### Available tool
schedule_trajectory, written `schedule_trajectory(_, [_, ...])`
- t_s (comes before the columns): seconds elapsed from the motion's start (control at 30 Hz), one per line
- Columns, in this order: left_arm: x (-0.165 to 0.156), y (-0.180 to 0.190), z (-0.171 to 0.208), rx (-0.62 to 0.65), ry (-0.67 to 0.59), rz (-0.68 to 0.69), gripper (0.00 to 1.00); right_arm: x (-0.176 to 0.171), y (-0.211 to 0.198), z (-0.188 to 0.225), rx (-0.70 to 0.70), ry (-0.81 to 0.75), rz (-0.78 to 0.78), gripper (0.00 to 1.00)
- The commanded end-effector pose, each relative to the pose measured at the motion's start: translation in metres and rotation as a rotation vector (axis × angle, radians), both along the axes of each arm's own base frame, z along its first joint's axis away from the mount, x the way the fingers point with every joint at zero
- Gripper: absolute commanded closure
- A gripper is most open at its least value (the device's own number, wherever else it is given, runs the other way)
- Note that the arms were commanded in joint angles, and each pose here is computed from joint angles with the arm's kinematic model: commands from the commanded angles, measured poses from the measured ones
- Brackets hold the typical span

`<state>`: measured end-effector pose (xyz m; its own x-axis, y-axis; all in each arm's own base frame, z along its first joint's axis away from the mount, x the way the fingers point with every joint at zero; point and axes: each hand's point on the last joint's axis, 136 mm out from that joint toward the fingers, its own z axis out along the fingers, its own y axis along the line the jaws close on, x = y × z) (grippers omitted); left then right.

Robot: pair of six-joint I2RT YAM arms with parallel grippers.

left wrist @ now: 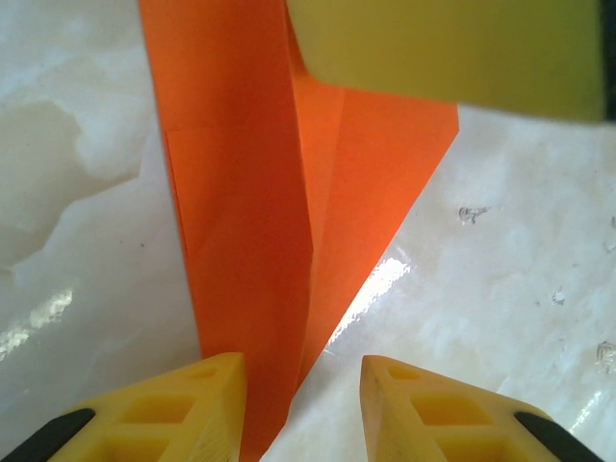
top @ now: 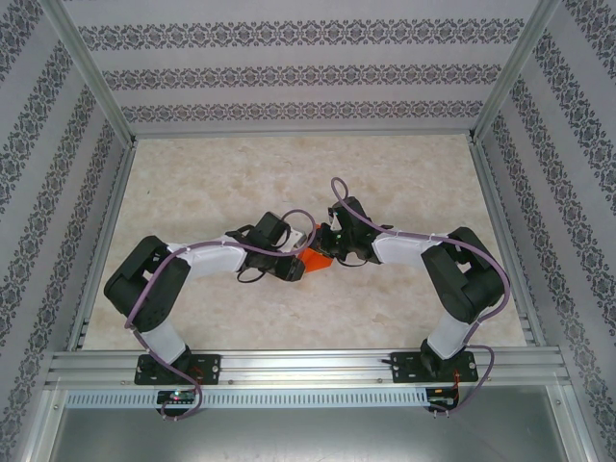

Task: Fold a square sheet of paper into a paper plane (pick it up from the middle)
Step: Fourth fold the wing at the center of the table.

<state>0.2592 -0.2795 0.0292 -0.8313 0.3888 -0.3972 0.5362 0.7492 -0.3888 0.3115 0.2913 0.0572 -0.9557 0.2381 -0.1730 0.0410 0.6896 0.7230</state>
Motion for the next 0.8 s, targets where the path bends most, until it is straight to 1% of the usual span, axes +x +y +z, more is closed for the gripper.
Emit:
schedule_trajectory(0.0, [0.0016,-0.0033,-0.0010,0.040,-0.030,-0.033,0.63,0.0111,0.0007,0.0075,0.009,-0.023,-0.021,0.85])
schedule_trajectory(0.43, [-0.0001,-0.0027,-0.0054,0.100,-0.064,-0.048,0.71,0.0115,0.0004,0.0074,0.009,-0.024,-0.020,0.85])
schedule_trajectory(0.7, [0.0033,-0.0021,-0.0038,0.125,-0.096,-0.044,0.72,0.0108,0.0002,0.0073,0.009,-0.022,-0.019,0.84])
schedule_trajectory(0.77, [0.0032,-0.0023,-0.0041,0.130,-0.098,-0.047,0.74,0.0112,0.0002,0.0068,0.008,-0.022,-0.019,0.84])
